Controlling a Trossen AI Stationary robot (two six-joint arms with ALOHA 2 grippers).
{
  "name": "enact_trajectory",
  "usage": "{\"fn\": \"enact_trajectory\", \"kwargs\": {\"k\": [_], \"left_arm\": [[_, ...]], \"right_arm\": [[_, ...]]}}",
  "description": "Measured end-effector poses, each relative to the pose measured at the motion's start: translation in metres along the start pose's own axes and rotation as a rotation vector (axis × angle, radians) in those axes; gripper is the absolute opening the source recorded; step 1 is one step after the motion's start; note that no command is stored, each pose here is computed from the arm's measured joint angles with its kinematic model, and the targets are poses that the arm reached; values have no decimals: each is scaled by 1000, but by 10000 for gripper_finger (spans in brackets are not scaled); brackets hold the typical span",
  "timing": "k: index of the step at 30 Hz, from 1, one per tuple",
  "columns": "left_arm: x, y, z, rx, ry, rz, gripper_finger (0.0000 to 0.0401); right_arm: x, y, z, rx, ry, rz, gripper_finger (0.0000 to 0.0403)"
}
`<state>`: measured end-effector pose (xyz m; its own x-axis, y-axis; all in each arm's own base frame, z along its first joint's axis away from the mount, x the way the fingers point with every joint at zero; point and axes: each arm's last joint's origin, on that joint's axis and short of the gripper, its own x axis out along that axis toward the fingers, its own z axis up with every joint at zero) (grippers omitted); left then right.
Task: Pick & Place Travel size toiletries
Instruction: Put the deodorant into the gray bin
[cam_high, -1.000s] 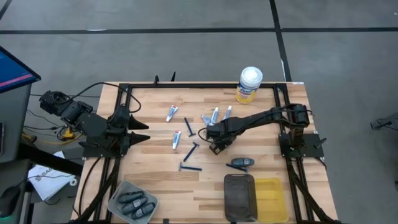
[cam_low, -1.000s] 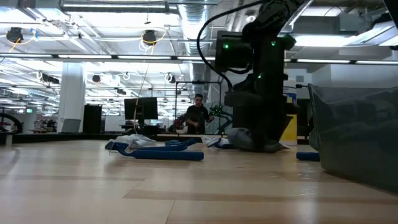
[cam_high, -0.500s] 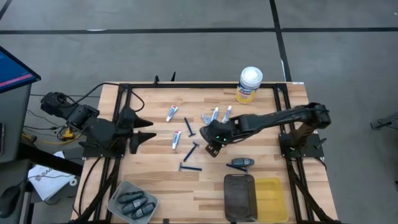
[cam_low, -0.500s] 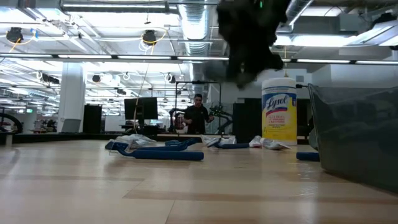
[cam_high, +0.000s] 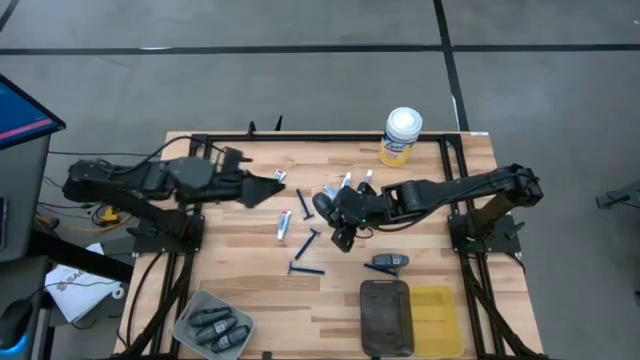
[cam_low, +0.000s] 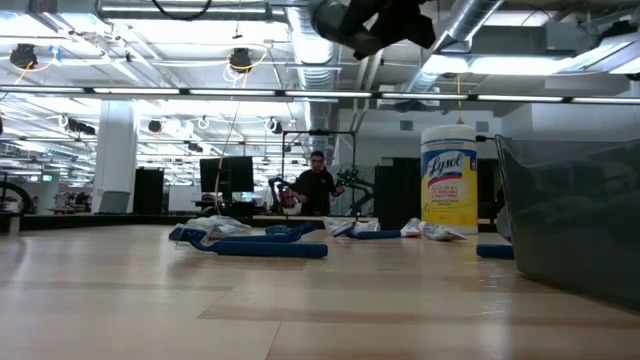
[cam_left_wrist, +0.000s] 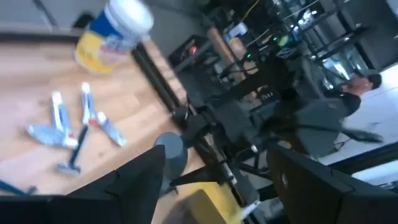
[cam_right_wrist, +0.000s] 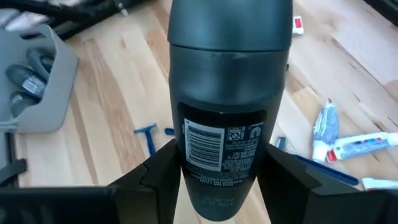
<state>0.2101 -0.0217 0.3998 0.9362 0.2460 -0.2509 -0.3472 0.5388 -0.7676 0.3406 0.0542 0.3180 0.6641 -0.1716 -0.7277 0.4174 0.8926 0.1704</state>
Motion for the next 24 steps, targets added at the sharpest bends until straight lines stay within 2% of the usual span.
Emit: {"fn": "enact_trajectory", "kwargs": {"k": [5,15,22,24], "left_arm": [[29,5,-6,-28,57,32,278],[70,15,-28,57,189,92,278],[91,27,-23,72,229,110,278],[96,29,-19,78,244,74,278]], "right_arm": [[5,5,3,-6,-3,3,167],[1,4,5,-6,-24,-9,169],[0,7,3,-42,-21,0,170],[0,9,2,-56,-20,3,170]]}}
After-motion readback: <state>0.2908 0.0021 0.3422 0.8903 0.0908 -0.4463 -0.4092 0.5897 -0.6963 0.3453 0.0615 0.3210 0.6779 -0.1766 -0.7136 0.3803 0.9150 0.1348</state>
